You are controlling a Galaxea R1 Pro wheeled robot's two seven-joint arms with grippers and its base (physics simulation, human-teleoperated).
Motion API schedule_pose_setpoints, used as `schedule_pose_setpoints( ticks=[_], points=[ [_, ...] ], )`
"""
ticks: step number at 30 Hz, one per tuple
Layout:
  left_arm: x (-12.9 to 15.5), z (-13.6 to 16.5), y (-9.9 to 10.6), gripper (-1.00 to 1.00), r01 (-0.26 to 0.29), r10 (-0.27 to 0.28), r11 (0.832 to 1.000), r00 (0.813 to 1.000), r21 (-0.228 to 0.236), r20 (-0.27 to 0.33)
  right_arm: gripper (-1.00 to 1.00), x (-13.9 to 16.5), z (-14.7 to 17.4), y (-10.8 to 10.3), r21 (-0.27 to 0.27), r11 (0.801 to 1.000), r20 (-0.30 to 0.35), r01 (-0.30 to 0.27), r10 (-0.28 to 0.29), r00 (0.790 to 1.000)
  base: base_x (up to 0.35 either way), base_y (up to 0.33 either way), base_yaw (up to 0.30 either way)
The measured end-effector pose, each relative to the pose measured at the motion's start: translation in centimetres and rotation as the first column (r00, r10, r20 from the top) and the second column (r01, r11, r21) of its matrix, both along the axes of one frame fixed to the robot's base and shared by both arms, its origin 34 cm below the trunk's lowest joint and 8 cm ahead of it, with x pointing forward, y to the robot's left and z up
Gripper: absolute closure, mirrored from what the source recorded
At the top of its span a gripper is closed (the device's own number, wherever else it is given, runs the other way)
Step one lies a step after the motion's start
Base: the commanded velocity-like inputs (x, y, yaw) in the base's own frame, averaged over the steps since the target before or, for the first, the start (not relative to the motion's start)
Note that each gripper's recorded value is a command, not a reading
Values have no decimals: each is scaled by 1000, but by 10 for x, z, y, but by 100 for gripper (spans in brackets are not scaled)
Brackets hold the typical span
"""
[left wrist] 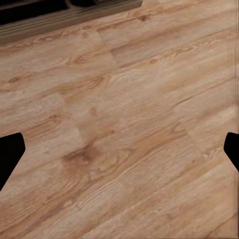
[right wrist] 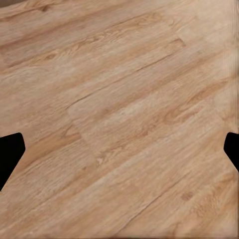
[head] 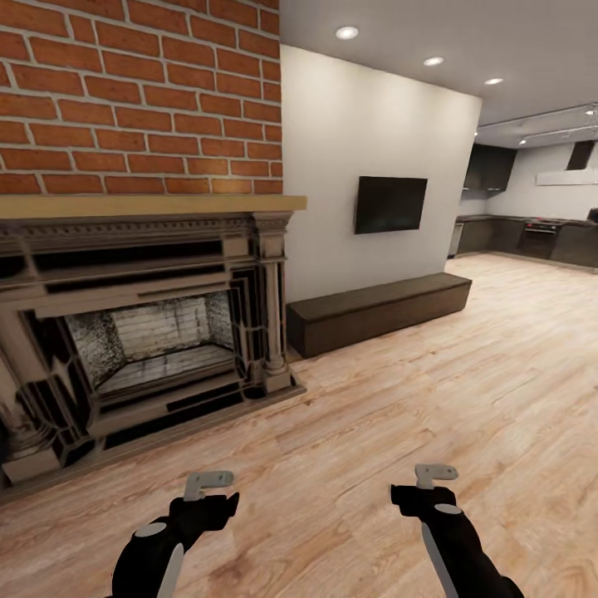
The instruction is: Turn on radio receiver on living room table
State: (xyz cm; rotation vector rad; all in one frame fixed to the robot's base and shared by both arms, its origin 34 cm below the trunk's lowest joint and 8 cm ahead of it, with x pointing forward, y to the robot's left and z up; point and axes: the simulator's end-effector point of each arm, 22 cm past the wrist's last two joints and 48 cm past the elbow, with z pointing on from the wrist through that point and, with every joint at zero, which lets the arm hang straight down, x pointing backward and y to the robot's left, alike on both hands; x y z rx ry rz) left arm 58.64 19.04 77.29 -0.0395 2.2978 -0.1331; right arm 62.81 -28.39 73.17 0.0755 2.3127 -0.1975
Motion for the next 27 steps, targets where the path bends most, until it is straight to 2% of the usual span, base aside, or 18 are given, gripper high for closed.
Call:
schedule_pose_setpoints(
  ticks=[27],
  points=[
    [-1, -1, 0, -100, 0, 0, 1000, 1000, 2, -2, -100, -1, -2, 3, 11, 1000, -5, -7, 7, 1000, 0, 0, -266]
  ],
)
